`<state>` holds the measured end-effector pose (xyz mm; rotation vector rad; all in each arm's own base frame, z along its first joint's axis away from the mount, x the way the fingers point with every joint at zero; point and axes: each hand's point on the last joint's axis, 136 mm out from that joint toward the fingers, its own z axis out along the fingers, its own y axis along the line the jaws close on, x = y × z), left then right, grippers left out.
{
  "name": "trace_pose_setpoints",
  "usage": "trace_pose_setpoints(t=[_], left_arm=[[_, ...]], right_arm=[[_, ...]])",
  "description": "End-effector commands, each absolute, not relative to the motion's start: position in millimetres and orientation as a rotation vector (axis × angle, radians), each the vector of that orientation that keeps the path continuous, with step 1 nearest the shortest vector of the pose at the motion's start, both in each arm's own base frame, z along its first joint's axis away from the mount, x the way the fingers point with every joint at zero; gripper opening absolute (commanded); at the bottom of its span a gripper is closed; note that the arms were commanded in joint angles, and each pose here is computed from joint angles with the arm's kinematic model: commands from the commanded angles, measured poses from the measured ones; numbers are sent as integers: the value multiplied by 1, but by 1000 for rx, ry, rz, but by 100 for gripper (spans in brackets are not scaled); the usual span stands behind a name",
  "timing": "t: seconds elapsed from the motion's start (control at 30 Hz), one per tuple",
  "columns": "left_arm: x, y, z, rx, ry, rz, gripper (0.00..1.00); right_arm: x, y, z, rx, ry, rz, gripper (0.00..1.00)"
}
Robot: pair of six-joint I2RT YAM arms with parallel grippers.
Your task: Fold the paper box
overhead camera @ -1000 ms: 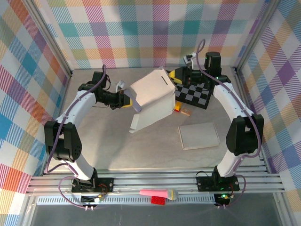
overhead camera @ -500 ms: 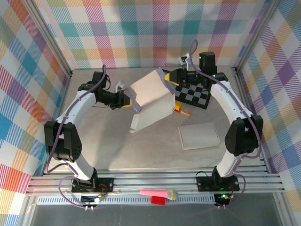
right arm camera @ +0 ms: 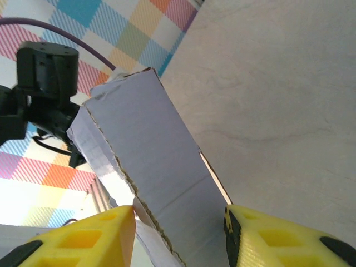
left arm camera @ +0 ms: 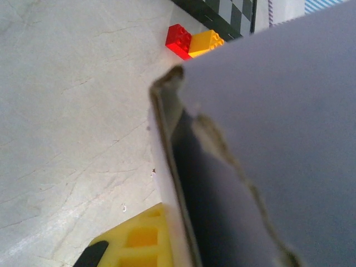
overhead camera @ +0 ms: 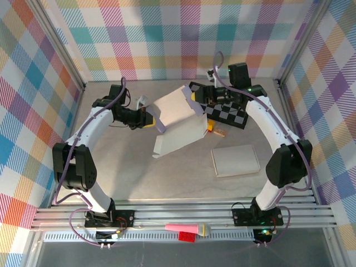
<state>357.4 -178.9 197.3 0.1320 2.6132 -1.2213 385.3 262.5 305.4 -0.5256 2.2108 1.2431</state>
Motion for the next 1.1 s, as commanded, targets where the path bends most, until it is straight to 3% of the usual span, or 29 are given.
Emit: trace_pose_setpoints(t=[0.0, 0.7, 0.93, 1.07], left_arm=[[355, -179, 218, 166, 2566, -1244, 0], [346, -185, 218, 228, 2596, -1202, 0], [343, -189, 217, 252, 2615, -1168, 0], [344, -191, 215, 255, 2631, -1149, 0]], right_arm=[[377, 261, 312, -601, 2201, 1096, 47], [386, 277, 265, -736, 2312, 493, 48], [403, 263, 248, -639, 2379, 180, 39], [409, 259, 242, -600, 2390, -25, 24]])
